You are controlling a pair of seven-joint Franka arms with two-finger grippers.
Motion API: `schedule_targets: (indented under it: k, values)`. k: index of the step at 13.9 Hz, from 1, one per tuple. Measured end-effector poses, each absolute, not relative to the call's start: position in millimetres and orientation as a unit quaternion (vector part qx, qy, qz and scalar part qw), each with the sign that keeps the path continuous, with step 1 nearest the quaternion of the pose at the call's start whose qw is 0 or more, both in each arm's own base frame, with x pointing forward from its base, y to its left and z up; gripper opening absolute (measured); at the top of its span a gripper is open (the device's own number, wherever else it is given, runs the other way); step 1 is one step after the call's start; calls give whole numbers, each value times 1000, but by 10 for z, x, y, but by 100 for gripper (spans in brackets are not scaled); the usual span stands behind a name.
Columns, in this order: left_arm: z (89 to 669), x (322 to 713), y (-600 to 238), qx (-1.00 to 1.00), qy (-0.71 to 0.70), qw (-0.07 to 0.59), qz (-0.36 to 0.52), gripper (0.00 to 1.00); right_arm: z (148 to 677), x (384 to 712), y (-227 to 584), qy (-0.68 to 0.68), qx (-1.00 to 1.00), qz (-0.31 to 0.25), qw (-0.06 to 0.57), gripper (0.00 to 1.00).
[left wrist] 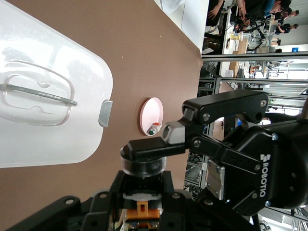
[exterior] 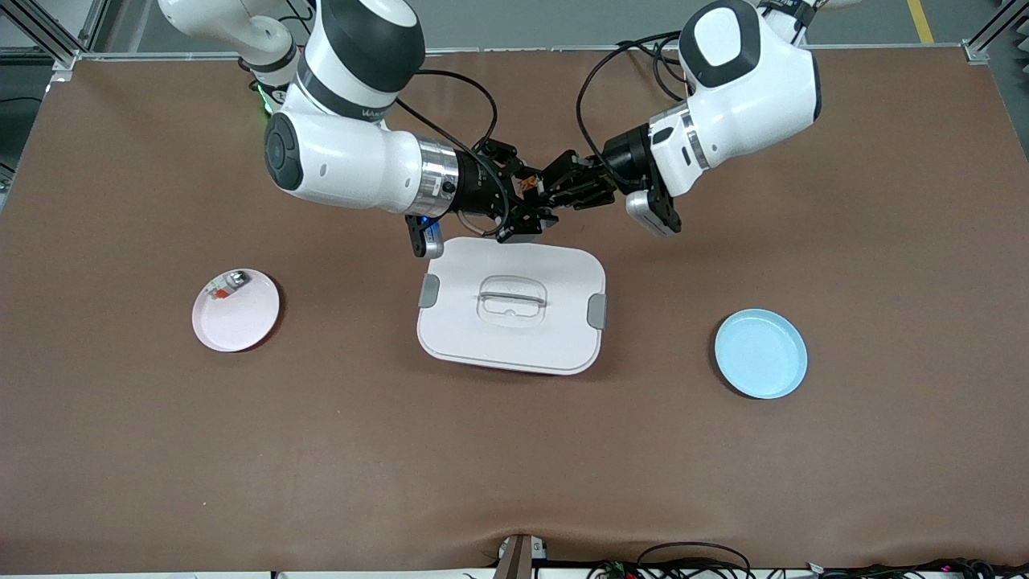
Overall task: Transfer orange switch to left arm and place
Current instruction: 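Grasp the switch with the left gripper from the right gripper above the box, then open the right gripper and withdraw it while the left gripper carries the switch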
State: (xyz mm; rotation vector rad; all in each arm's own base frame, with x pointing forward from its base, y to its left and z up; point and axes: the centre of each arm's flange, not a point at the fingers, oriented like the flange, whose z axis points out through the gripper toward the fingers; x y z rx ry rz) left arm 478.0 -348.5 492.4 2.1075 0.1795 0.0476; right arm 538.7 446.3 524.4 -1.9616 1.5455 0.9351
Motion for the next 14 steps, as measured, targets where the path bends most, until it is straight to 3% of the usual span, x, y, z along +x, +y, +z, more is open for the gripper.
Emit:
schedule_targets:
  k: [2, 4, 5, 11, 14]
  values:
    - [4927, 4801, -3474, 880, 50, 471, 32, 34, 5224, 5392, 4479, 564, -714, 340, 237, 78]
    - [4868, 4863, -3401, 891, 32, 451, 45, 34, 5242, 5401, 4468, 564, -714, 340, 236, 97]
    - [4841, 4899, -3361, 893, 29, 447, 48, 34, 5254, 5403, 4465, 564, -715, 340, 237, 100]
    - [4797, 5089, -3072, 920, -12, 383, 83, 34, 5297, 5500, 4350, 569, -711, 335, 243, 100]
    - [4733, 5209, -2791, 946, -65, 305, 91, 34, 5445, 5517, 4173, 544, -743, 313, 232, 100]
